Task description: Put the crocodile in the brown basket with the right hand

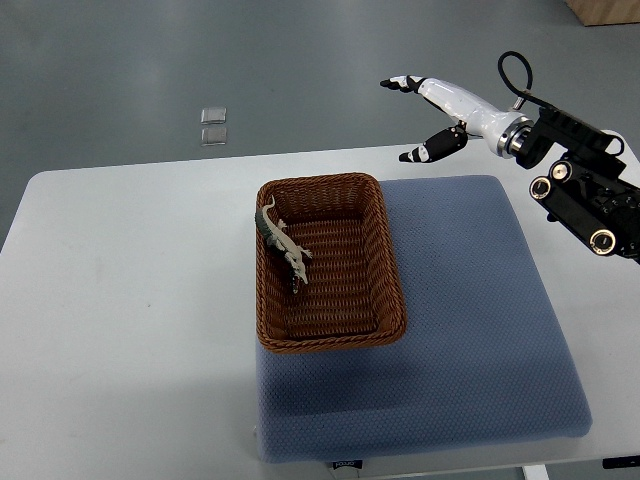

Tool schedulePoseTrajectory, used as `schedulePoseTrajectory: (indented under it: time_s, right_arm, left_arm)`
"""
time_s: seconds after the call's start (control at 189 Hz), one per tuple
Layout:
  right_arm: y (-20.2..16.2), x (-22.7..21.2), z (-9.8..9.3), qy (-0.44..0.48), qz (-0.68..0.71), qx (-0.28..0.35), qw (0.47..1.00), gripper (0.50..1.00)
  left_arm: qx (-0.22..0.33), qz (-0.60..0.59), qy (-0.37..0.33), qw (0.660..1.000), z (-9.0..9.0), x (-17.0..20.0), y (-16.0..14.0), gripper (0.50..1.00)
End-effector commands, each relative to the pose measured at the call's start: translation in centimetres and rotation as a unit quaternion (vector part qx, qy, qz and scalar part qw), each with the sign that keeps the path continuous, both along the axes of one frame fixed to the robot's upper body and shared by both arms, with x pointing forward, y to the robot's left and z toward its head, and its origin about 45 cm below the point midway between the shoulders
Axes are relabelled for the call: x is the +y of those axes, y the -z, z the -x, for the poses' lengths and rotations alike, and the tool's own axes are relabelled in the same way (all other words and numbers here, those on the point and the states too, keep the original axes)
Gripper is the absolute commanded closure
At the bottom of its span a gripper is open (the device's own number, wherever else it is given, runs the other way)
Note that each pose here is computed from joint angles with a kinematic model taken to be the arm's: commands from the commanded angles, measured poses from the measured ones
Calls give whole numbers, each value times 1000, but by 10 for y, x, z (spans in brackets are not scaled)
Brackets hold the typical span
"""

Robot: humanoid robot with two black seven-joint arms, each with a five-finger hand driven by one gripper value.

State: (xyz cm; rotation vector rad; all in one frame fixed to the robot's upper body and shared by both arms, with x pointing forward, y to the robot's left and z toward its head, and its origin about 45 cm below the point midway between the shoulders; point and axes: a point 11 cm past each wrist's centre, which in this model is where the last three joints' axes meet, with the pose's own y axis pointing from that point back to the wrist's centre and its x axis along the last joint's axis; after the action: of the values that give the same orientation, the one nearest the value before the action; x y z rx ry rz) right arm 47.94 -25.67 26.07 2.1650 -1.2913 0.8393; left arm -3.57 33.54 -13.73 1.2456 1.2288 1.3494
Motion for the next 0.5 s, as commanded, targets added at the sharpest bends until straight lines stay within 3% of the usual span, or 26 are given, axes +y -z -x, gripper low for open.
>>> schedulePoseTrajectory:
  time_s: [0.0,0.211,0.497]
  right_arm:
    - [8,-19,-2,47,-90,37,994,587]
    - [42,-62,0,156,-246,112,950,587]
    - [59,-81,6,221,-358,143,896,587]
  left_arm:
    - [0,0,0,1000,0,0,0,500]
    - [0,0,0,1000,0,0,0,500]
    - [0,0,0,1000,0,0,0,500]
